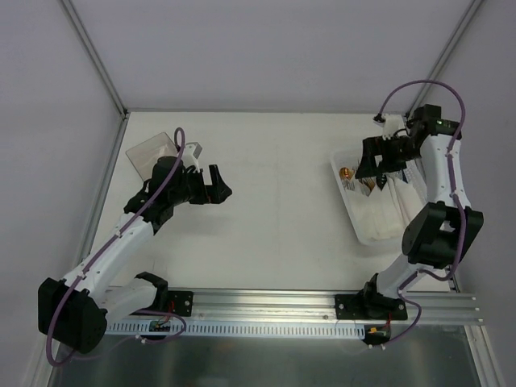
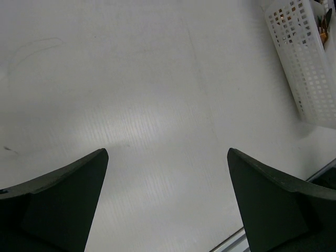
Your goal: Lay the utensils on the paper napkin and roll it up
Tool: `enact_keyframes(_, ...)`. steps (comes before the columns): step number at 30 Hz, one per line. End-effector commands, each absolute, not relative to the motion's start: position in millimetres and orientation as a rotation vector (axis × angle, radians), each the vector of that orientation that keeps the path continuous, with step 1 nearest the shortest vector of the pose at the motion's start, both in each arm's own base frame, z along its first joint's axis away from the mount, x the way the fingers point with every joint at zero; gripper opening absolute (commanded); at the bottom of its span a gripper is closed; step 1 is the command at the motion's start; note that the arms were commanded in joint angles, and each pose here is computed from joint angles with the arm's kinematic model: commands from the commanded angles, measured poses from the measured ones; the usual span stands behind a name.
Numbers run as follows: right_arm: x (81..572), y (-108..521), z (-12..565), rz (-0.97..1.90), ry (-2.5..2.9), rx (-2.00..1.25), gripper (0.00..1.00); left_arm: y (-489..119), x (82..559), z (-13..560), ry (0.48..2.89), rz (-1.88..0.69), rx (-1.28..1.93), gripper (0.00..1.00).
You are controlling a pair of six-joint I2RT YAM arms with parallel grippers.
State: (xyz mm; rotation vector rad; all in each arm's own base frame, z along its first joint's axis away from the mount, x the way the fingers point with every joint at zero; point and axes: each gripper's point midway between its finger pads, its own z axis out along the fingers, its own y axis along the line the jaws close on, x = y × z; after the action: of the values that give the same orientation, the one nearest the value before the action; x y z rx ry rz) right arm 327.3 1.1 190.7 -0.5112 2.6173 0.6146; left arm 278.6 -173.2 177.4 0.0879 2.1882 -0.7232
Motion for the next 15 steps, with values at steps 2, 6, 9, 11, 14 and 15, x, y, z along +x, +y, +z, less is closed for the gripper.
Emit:
enact_keyframes(2, 332.4, 85.0, 215.6, 0.751, 2.41, -0.509, 0.99, -151.5, 276.3, 183.5, 2.223, -0.603, 0.108, 0.99)
enact_keyframes(6, 321.1, 147.0, 212.7, 0.695, 2.282, -0.687, 0.99, -145.7, 273.7, 188.0, 2.222, -0.594, 0.092, 0.99)
enact_keyframes(9, 298.8, 185.9, 201.0, 0.718, 2.255, -0.832, 0.99, -141.4, 270.3, 185.1, 2.232, -0.576, 0.077, 0.99)
enact_keyframes(11, 287.5, 202.2, 192.2, 0.726, 2.244, -0.895, 0.99, -138.9, 266.5, 176.2, 2.253, -0.568, 0.056, 0.99)
enact_keyframes(14, 268.5, 214.8, 167.8, 0.726, 2.27, -0.957, 0.99, -136.6, 257.7, 155.6, 2.303, -0.568, 0.023, 0.99)
enact_keyframes(15, 260.1, 214.3, 152.3, 0.728, 2.3, -0.968, 0.99, -136.1, 254.9, 150.8, 2.321, -0.568, 0.016, 0.99)
